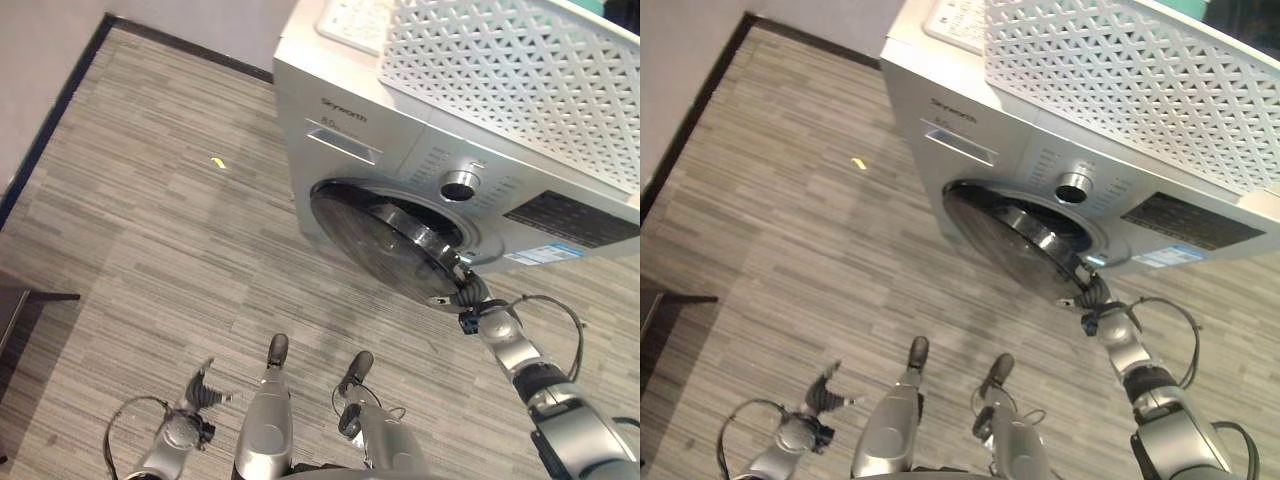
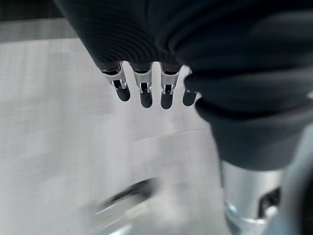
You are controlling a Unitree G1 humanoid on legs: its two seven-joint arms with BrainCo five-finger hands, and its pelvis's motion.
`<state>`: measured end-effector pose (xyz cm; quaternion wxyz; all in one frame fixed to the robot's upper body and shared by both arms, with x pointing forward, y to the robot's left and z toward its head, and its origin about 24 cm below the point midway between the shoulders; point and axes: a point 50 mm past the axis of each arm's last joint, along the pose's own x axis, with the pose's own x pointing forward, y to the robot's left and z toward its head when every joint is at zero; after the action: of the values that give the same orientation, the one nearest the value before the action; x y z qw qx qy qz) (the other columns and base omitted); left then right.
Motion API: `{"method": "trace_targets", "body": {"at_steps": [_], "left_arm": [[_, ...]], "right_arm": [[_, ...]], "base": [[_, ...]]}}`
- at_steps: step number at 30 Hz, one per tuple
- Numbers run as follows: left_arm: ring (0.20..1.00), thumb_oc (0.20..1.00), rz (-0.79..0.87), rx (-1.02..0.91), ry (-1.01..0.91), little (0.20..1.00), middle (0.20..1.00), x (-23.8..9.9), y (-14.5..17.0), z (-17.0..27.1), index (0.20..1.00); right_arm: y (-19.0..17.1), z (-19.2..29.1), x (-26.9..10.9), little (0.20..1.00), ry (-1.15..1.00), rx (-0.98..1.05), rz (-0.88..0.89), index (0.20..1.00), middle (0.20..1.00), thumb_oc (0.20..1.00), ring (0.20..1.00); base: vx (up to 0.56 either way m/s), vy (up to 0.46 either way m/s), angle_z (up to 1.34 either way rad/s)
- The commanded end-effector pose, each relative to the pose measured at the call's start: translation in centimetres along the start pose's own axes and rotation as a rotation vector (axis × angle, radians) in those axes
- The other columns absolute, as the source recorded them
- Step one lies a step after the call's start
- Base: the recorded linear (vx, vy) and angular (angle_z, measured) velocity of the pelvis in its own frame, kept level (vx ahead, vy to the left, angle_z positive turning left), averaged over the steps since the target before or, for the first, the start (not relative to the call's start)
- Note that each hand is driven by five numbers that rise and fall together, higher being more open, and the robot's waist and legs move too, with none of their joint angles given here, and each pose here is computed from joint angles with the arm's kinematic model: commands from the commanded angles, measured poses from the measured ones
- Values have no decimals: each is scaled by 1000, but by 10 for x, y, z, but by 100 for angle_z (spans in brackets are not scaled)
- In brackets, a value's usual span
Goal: Grab the laundry basket,head to the washer,open it,put in the laundry and shut it.
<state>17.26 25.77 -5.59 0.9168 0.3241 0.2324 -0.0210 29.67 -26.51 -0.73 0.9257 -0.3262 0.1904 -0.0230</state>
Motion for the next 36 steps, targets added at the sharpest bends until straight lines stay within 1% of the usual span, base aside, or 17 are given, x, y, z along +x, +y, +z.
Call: {"method": "trace_targets", "body": {"at_steps": [1, 2, 3, 6, 7, 11, 12, 17, 20, 24, 25, 27, 28, 30, 31, 33, 36], "left_arm": [[1000, 1000, -51, -18, 10, 1000, 1000, -26, 39, -15, 1000], [1000, 1000, -51, -35, -50, 1000, 1000, -37, 58, -2, 1000], [1000, 1000, -43, -40, -231, 1000, 1000, -59, 99, 41, 1000], [1000, 1000, -37, -34, -316, 1000, 1000, -75, 120, 64, 1000], [1000, 1000, -40, -28, -433, 1000, 1000, -88, 130, 92, 1000], [1000, 1000, -148, -164, -623, 1000, 1000, -99, 114, 129, 1000], [1000, 1000, -150, -165, -624, 1000, 1000, -98, 113, 129, 1000], [1000, 1000, -456, -280, -591, 1000, 1000, -91, 65, 134, 1000], [1000, 1000, -492, -316, -509, 1000, 1000, -77, 49, 119, 1000], [1000, 1000, -519, -284, -215, 1000, 1000, -28, -3, 64, 1000], [1000, 1000, -465, -253, -179, 1000, 1000, -16, -8, 56, 1000], [1000, 1000, -413, -18, -180, 1000, 1000, 5, -16, 58, 1000], [1000, 1000, -320, -31, -104, 1000, 1000, 19, -19, 46, 1000], [1000, 1000, -287, -6, -80, 1000, 1000, 34, -24, 50, 1000], [1000, 1000, -161, 30, -48, 1000, 1000, 63, -25, 64, 1000], [1000, 1000, 11, -34, -33, 1000, 1000, 88, -7, 88, 1000], [1000, 1000, 141, -2, -12, 1000, 1000, 111, 25, 113, 1000]], "right_arm": [[46, 39, -7, 1000, -208, -55, 260, 1000, 1000, 1000, 1000], [57, 42, -13, 1000, -238, -68, 327, 1000, 1000, 1000, 1000], [83, 40, -31, 1000, -267, -1, 476, 1000, 1000, 1000, 1000], [102, 44, -49, 1000, -314, 16, 602, 1000, 1000, 1000, 1000], [110, 46, -64, 1000, -356, 30, 690, 1000, 1000, 1000, 1000], [95, 47, -78, 1000, -431, -92, 670, 1000, 1000, 1000, 1000], [94, 46, -78, 1000, -429, -93, 668, 1000, 1000, 1000, 1000], [68, 26, -78, 1000, -369, -122, 561, 1000, 1000, 1000, 1000], [63, 16, -75, 1000, -324, -120, 520, 1000, 1000, 1000, 1000], [47, 7, -69, 1000, -250, -80, 392, 1000, 1000, 1000, 1000], [44, 6, -69, 1000, -244, -75, 376, 1000, 1000, 1000, 1000], [43, 2, -74, 1000, -230, -54, 354, 1000, 1000, 1000, 1000], [46, -1, -77, 1000, -217, -34, 345, 1000, 1000, 1000, 1000], [48, -1, -79, 1000, -216, -24, 346, 1000, 1000, 1000, 1000], [52, -5, -84, 1000, -204, 12, 346, 1000, 1000, 1000, 1000], [58, -9, -91, 1000, -192, 34, 355, 1000, 1000, 1000, 1000], [61, -27, -100, 1000, -128, 41, 368, 1000, 1000, 1000, 1000]], "base": [[37, -24, -1], [59, -48, -1], [58, -43, -3], [21, -44, 18], [47, -103, 37], [7, -56, 30], [-13, -11, 27], [-12, 1, -2], [-23, 1, -28], [-66, -35, -32], [-74, -55, -44], [-65, -67, -37], [-70, -41, -24], [-116, -40, -20], [-161, -42, -20], [-114, -17, -34], [-24, -12, -26]]}}
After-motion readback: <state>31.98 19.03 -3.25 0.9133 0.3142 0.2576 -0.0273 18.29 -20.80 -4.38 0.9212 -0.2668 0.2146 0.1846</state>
